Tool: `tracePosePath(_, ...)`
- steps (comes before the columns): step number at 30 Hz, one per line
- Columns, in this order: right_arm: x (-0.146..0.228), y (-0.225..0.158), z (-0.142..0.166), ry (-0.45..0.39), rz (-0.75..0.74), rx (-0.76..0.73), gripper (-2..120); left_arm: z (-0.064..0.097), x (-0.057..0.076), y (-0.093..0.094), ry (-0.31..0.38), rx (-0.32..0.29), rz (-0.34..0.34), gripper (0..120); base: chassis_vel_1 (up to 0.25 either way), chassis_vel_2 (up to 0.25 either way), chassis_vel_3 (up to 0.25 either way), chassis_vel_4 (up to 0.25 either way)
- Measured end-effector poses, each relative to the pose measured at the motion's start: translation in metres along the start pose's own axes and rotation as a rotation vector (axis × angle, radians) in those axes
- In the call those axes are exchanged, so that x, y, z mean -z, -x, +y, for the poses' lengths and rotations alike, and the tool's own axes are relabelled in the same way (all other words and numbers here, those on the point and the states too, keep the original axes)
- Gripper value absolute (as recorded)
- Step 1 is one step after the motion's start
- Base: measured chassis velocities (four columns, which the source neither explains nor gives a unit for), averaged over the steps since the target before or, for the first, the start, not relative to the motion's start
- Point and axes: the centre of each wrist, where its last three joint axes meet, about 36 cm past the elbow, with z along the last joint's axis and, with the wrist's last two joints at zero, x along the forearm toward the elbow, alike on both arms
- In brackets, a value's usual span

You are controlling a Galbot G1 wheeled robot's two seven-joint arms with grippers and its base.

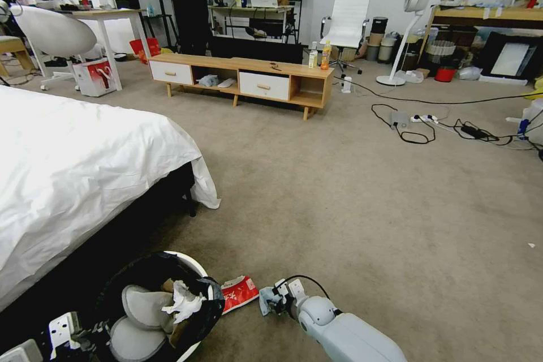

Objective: Pick up the trash bin and place the garbage on the floor into it.

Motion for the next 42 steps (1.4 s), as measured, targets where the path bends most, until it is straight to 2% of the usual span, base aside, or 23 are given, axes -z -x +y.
tracePosePath(2, 0.0, 0.0, 0.001, -0.001, -0.002, 0.004, 27, 0.0, 0.0, 0.0, 0.0, 0.0, 0.0, 1, 0.0, 0.0, 0.0, 0.0)
tracePosePath(3, 0.0, 0.0, 0.001, -0.001, -0.002, 0.004, 27, 0.0, 0.0, 0.0, 0.0, 0.0, 0.0, 1, 0.0, 0.0, 0.0, 0.0)
tracePosePath(5, 0.0, -0.002, 0.003, -0.002, -0.008, 0.012, 16, 0.0, 0.0, 0.0, 0.0, 0.001, 0.0, 1, 0.0, 0.0, 0.0, 0.0)
tracePosePath(6, 0.0, -0.002, 0.003, -0.002, -0.008, 0.012, 16, 0.0, 0.0, 0.0, 0.0, 0.001, 0.0, 1, 0.0, 0.0, 0.0, 0.0)
tracePosePath(8, 0.002, -0.004, 0.005, -0.005, -0.017, 0.023, 4, 0.0, 0.0, 0.0, -0.001, 0.0, 0.0, 1, 0.0, 0.0, 0.0, 0.0)
tracePosePath(10, 0.003, -0.006, 0.006, -0.004, -0.024, 0.03, 1, -0.001, 0.0, 0.0, -0.001, -0.001, 0.0, 1, 0.0, 0.0, 0.0, 0.0)
tracePosePath(27, 0.023, -0.038, 0.008, 0.017, -0.095, 0.051, 1, -0.003, 0.0, -0.002, 0.006, -0.002, -0.001, 1, 0.0, 0.0, 0.0, 0.0)
tracePosePath(31, 0.029, -0.058, -0.004, 0.013, -0.128, 0.033, 1, -0.003, 0.001, -0.002, 0.009, -0.005, -0.003, 1, 0.0, 0.0, 0.0, 0.0)
tracePosePath(36, 0.031, -0.09, -0.035, 0.0, -0.167, -0.025, 1, -0.004, 0.002, -0.002, 0.011, -0.011, -0.006, 1, 0.0, 0.0, 0.0, 0.0)
tracePosePath(42, 0.04, -0.115, -0.047, -0.011, -0.21, -0.051, 1, -0.005, 0.003, -0.001, 0.013, -0.015, -0.006, 1, 0.0, 0.0, 0.0, 0.0)
